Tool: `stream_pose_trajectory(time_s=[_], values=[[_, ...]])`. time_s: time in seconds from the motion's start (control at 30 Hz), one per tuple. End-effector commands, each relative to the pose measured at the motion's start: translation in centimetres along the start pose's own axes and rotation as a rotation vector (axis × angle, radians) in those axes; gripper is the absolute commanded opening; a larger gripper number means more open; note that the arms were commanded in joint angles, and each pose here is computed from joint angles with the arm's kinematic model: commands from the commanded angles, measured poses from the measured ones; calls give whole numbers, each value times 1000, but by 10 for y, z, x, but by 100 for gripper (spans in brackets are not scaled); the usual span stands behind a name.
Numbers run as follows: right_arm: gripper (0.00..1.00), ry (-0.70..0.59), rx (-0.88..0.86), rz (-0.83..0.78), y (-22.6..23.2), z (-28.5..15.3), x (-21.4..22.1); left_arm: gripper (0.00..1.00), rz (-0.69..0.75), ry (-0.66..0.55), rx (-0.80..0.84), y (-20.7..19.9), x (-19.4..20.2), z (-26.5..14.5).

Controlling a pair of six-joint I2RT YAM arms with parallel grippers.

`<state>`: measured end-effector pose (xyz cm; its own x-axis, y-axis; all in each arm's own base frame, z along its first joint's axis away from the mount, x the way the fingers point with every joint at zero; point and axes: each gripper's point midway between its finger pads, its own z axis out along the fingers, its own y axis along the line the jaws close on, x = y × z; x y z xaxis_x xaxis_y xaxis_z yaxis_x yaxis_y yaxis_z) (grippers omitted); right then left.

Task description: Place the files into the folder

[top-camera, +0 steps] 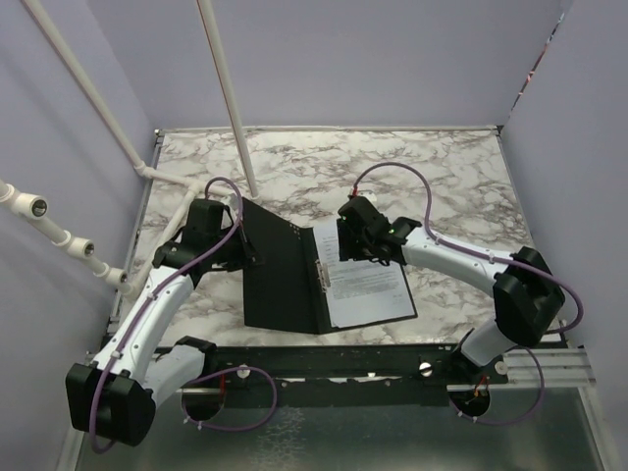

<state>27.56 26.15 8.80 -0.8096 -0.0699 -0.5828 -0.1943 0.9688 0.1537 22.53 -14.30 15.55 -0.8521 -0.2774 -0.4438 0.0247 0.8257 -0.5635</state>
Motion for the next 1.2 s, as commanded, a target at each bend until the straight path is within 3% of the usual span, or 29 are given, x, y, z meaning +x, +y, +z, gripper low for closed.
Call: stream_pose_trajectory(time_s=[0.0, 0.3, 0.63, 0.97, 1.1, 1.17], values=[[63, -63, 125, -44, -30, -21, -14, 0, 57, 8, -97, 17, -1, -4], [84, -36, 166, -11, -72, -16, -3, 0, 109, 38, -131, 16, -5, -17], [92, 82, 85, 66, -75, 10, 40, 5, 159, 41, -211, 22, -8, -40], [93, 160, -64, 159, -57, 24, 78, 5, 158, 34, -201, 18, -12, -42], [93, 195, -135, 181, -46, 24, 88, 13, 148, 28, -144, 4, -15, -42], [93, 207, -160, 190, -42, 25, 92, 23, 143, 30, -89, -6, -16, -41]])
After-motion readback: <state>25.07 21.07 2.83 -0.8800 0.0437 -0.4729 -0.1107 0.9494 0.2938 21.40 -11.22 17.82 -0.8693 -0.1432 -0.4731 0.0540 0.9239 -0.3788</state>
